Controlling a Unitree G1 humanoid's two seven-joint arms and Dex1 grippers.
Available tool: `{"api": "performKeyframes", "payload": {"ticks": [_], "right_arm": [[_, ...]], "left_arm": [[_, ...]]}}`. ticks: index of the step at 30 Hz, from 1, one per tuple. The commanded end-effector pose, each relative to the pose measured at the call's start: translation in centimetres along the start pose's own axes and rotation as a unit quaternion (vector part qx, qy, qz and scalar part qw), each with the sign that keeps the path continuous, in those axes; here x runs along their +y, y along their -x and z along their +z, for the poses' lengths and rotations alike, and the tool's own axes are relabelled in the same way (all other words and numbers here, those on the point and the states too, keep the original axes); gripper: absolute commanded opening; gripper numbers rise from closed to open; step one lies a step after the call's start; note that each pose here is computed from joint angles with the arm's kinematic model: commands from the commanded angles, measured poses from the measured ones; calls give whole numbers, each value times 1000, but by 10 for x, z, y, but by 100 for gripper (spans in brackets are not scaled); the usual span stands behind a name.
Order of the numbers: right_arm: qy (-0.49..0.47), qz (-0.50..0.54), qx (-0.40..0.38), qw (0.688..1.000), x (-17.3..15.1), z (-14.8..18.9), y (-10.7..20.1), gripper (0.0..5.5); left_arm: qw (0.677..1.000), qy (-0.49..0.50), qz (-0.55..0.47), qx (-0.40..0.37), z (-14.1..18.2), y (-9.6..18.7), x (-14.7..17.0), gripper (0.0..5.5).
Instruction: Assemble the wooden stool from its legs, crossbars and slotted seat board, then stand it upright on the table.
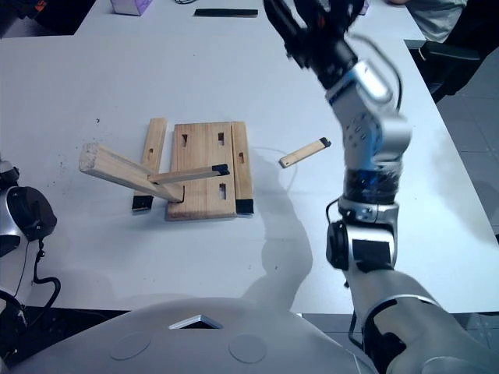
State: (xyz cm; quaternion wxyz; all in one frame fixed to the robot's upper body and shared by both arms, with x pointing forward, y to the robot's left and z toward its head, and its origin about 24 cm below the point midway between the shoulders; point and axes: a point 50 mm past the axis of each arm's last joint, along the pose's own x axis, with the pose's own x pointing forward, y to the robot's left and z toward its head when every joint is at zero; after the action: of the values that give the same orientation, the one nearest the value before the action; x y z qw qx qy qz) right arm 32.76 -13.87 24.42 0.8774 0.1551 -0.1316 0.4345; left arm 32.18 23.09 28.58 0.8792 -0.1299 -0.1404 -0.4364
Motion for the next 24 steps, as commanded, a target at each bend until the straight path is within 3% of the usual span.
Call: {"api": "performKeyframes", "payload": {"ticks": [1,4,10,24], "right_arm": [[-47,142,0,989,19,31,-1,303],[-71,206,-4,976,25,46,3,303],[-102,215,16,971,12,51,7,386],[-124,293,20,948,22,69,6,390]], "left_arm": [[992,-1,-126,3,2,-13,-29,202],[984,8,-173,26,-7,-12,-40,202],[972,32,-225,54,-21,-1,-44,202],[958,68,-264,89,-47,11,-47,202]]}}
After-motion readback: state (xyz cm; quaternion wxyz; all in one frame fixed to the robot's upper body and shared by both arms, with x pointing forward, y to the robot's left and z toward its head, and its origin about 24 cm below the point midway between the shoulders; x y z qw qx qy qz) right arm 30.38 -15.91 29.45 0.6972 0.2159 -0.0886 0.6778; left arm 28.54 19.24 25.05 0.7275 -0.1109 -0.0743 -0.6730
